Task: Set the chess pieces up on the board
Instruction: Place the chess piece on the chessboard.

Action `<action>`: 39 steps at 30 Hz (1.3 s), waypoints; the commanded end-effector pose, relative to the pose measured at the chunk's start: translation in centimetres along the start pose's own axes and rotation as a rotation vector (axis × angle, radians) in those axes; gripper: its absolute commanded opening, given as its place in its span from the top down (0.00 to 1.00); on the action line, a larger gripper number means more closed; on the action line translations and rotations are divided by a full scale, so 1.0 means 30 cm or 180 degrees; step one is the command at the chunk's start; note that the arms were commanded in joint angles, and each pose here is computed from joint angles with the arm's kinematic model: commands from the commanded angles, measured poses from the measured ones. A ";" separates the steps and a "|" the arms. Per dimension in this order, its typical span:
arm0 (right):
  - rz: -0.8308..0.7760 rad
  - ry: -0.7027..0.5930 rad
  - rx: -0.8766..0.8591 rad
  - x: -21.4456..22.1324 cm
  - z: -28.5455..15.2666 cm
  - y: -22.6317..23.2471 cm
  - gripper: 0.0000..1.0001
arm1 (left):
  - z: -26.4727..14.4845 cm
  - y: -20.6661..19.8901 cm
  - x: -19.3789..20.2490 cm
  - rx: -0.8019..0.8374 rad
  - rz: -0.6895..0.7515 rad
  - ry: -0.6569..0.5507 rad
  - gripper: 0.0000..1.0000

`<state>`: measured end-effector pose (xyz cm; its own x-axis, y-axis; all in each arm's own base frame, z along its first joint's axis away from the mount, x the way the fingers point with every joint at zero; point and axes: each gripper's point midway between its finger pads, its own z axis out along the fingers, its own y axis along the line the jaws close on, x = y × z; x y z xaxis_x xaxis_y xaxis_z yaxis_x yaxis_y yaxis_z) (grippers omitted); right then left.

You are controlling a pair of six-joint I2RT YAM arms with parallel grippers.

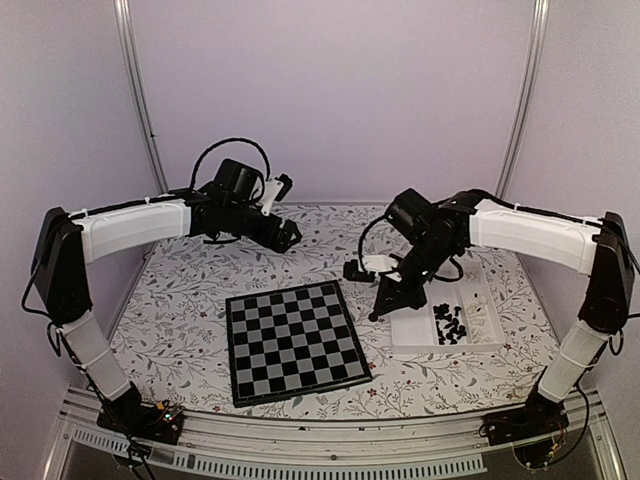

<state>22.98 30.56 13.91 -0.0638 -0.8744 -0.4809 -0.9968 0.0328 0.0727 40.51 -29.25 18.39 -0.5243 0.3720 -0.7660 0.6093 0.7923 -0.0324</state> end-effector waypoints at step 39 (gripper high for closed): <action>-0.0618 0.0614 -0.0725 -0.182 0.432 0.281 1.00 | -0.038 -0.038 -0.046 0.0120 0.0053 -0.0063 0.02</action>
<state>14.46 41.96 6.14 0.1554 -0.9216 -0.3557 -0.9503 -0.2378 0.2009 40.08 -29.36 18.27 -0.5351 0.3816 -0.7537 0.6193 0.7840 -0.0428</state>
